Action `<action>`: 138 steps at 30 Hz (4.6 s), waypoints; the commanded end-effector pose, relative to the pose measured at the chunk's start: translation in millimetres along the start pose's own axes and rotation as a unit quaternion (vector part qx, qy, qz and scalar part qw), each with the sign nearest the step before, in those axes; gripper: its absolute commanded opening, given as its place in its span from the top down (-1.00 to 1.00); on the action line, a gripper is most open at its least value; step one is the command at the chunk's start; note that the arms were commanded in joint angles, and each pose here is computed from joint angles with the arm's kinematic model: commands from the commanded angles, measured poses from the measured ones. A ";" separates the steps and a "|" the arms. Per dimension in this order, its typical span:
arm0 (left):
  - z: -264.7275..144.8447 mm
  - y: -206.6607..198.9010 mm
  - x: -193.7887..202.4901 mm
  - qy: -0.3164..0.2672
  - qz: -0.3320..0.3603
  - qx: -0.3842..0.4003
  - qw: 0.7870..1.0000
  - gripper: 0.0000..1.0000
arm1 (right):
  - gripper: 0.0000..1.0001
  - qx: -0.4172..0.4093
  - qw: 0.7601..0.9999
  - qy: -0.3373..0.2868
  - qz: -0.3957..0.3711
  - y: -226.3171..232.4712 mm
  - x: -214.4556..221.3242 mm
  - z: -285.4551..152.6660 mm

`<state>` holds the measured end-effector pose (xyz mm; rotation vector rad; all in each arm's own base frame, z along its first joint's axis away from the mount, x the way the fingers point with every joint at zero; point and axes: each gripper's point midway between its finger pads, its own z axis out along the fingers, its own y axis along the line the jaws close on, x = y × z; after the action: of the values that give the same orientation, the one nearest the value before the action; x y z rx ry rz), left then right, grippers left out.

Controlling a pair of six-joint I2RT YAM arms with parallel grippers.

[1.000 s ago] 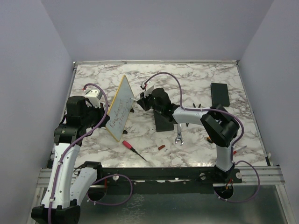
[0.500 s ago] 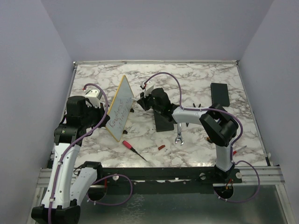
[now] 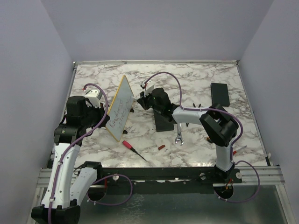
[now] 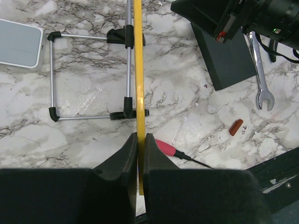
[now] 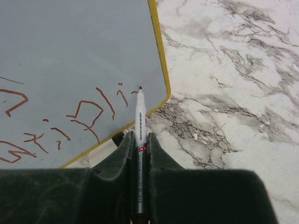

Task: Write a sentence on the whiteboard

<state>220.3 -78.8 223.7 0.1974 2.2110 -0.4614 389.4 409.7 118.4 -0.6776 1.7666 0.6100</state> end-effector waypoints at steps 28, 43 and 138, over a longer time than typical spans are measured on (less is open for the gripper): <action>-0.8 -6.6 4.6 0.005 0.005 0.017 1.000 1.00 | 0.99 0.000 1.000 0.023 -0.011 11.8 20.9 1.1; -1.2 -6.7 4.3 0.005 0.005 0.017 1.000 1.00 | 0.99 0.028 0.999 0.012 -0.008 2.4 12.4 9.4; -2.1 -6.7 3.3 0.002 0.007 0.016 1.000 1.00 | 0.99 0.046 0.999 0.015 -0.016 -4.5 17.8 20.8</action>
<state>220.2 -78.8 223.6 0.1967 2.2115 -0.4612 403.6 413.2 110.1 -0.6379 1.7597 0.4821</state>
